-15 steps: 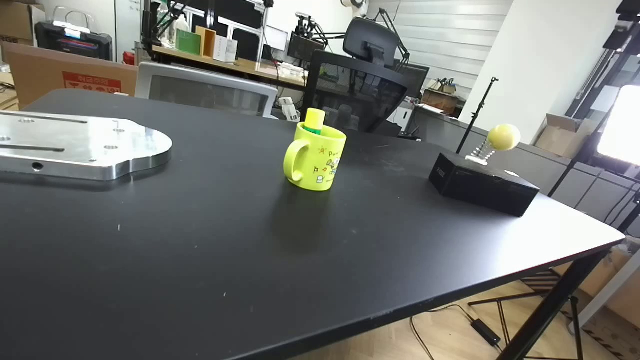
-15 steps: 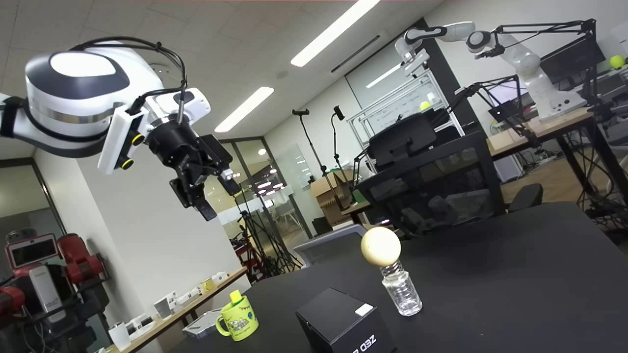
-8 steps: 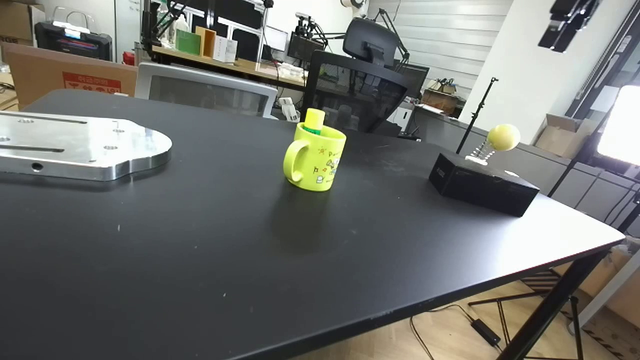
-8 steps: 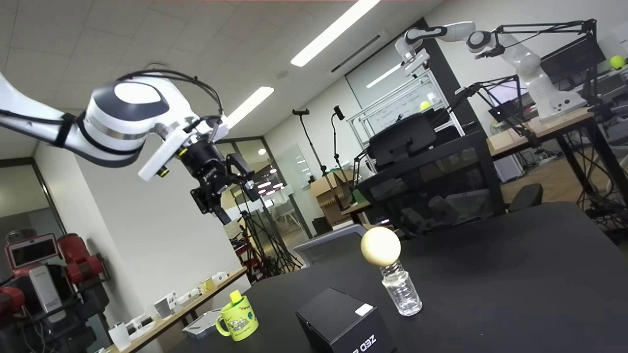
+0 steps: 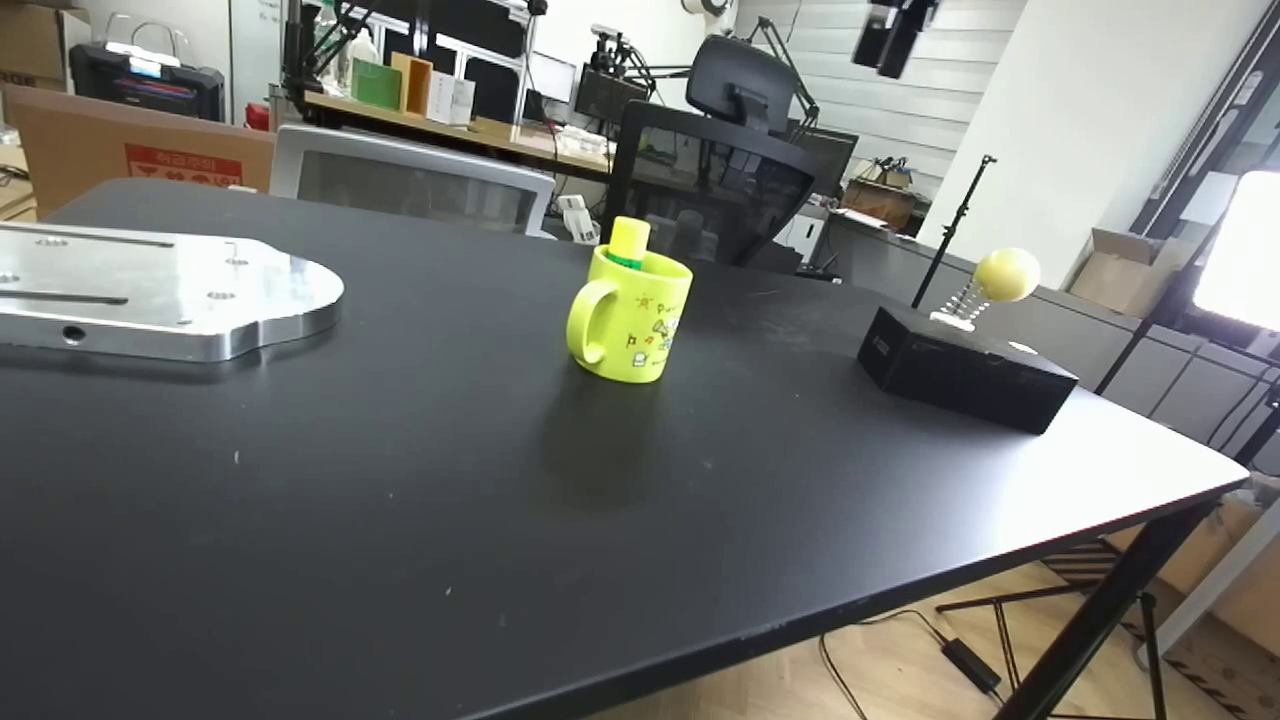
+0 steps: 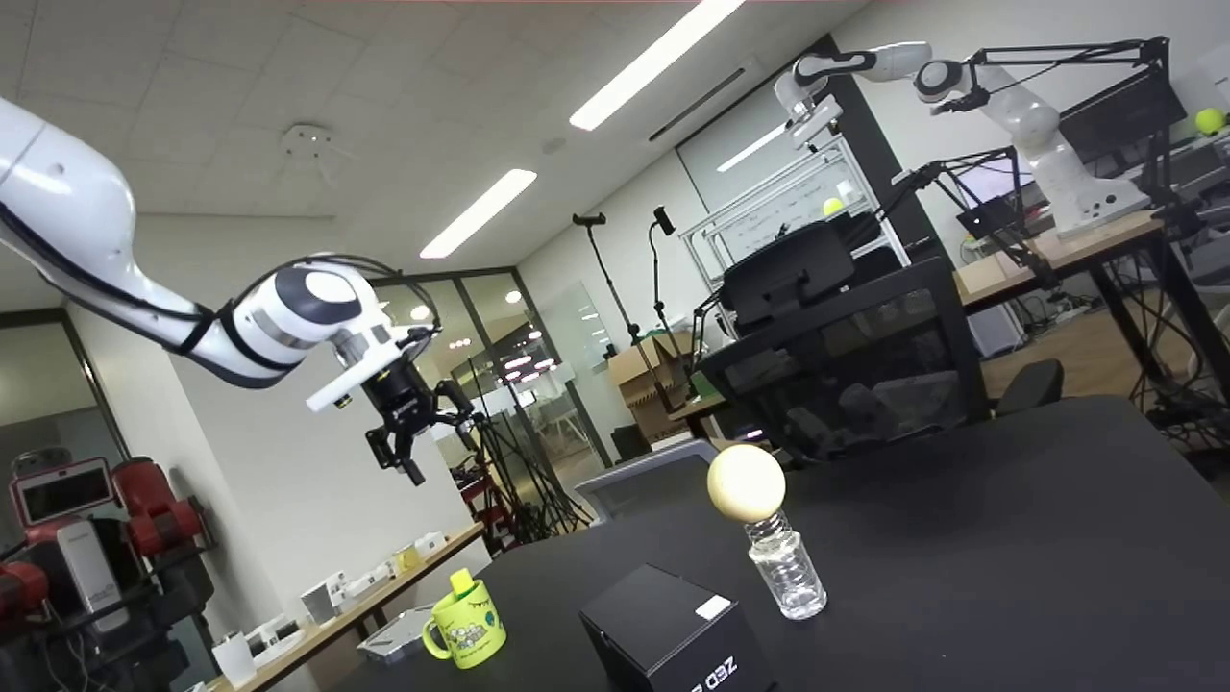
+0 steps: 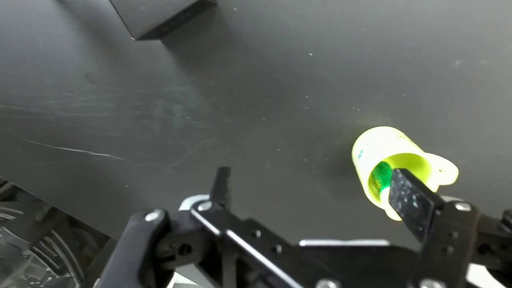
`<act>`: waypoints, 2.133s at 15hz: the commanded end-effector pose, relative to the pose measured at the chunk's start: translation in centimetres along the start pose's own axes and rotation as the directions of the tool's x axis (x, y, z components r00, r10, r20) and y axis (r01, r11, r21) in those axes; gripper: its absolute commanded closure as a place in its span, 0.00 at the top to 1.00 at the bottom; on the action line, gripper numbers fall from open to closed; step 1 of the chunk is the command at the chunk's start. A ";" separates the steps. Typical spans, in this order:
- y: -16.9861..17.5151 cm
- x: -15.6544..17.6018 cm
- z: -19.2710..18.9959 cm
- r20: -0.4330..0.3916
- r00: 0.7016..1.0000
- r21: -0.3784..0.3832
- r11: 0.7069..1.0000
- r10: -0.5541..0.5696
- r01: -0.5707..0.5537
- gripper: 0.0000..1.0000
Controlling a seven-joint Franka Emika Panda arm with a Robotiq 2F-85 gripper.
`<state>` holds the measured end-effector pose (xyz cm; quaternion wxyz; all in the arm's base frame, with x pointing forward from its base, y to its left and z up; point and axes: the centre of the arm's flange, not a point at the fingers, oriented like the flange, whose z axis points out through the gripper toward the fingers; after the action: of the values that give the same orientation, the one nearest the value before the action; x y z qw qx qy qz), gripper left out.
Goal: Remove the glue from the mug, put the glue in the mug, remove the glue from the mug and put it on top of the black box
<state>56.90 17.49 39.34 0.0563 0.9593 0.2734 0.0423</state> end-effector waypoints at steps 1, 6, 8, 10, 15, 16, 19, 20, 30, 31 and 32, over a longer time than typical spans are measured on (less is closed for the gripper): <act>-5.5 6.7 -0.8 0.046 0.999 0.022 1.000 0.008 -0.009 1.00; -5.0 3.3 0.3 0.027 0.999 0.026 0.999 -0.026 0.026 1.00; -4.3 3.2 0.4 0.026 0.999 0.025 0.999 -0.020 0.020 1.00; -3.9 3.8 0.6 0.025 1.000 0.031 0.999 -0.008 0.007 1.00; -2.7 8.9 2.2 0.040 0.993 0.039 0.992 0.115 -0.116 1.00; -2.6 9.8 2.4 0.034 0.992 0.043 0.991 0.123 -0.125 1.00; -3.5 12.3 3.1 0.035 0.992 0.052 0.991 0.125 -0.126 1.00; -4.0 13.1 3.4 0.043 0.992 0.054 0.992 0.115 -0.117 1.00; -11.5 16.2 8.5 0.092 0.996 0.110 0.994 0.007 -0.017 1.00; -11.9 16.2 9.3 0.083 0.997 0.118 0.993 0.003 -0.013 1.00; -12.2 16.2 10.1 0.071 0.997 0.126 0.992 0.001 -0.010 1.00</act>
<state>64.26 34.51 30.00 0.0188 0.9609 0.2757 -0.0187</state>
